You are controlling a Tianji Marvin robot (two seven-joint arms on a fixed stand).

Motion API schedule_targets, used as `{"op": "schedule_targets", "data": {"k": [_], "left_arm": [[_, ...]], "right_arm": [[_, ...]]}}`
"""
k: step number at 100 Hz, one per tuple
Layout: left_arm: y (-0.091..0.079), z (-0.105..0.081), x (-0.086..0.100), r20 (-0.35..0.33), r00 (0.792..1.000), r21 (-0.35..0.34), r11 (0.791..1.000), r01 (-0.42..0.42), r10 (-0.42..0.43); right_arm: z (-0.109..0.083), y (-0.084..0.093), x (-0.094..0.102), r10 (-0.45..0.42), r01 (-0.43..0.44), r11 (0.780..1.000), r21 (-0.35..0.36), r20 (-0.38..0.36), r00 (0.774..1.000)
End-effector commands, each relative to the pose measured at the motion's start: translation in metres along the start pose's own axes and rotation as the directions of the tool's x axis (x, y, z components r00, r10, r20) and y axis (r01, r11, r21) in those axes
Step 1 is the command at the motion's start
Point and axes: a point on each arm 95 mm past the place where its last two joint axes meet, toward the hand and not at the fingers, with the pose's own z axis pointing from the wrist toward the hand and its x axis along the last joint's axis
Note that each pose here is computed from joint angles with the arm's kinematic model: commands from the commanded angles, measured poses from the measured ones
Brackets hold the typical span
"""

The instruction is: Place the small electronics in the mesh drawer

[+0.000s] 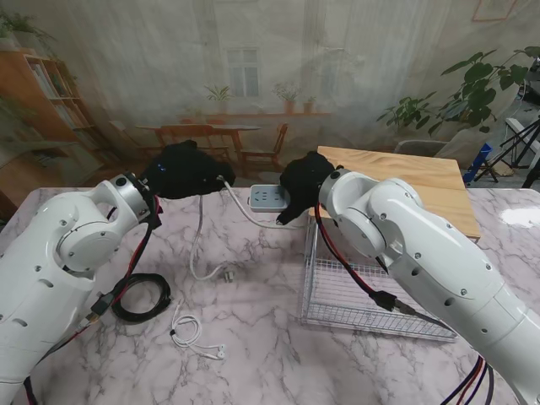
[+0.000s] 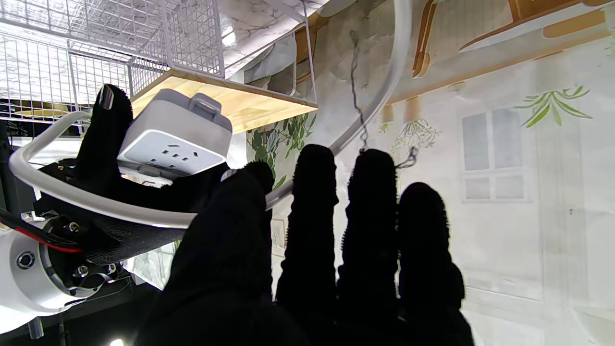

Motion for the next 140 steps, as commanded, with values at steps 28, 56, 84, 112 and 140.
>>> {"op": "schedule_targets", "data": {"k": [28, 56, 84, 112, 140], "left_arm": [[0.009, -0.007, 0.012, -0.031, 0.997, -0.036, 0.997, 0.074, -0.075], [0.026, -0.011, 0.019, -0.063, 0.994, -0.143, 0.986, 0.083, -0.093], [0.057, 0.000, 0.018, -0.036, 0.994, -0.274, 0.958, 0.087, -0.101], [0.059, 0.003, 0.020, -0.052, 0.996, -0.265, 0.963, 0.057, -0.074], [0.037, -0.009, 0.021, -0.080, 0.995, -0.166, 0.985, 0.038, -0.052]], "right_arm": [[-0.001, 0.006, -0.008, 0.059, -0.056, 0.998, -0.040, 0.076, 0.995], [-0.008, 0.019, -0.020, 0.114, -0.095, 0.986, -0.139, 0.138, 0.984], [-0.016, 0.029, -0.019, 0.126, -0.101, 0.977, -0.186, 0.129, 0.984], [-0.013, 0.023, -0.019, 0.110, -0.088, 0.983, -0.163, 0.132, 0.985], [-0.005, 0.007, -0.013, 0.021, -0.011, 0.996, -0.090, 0.112, 0.994]]}}
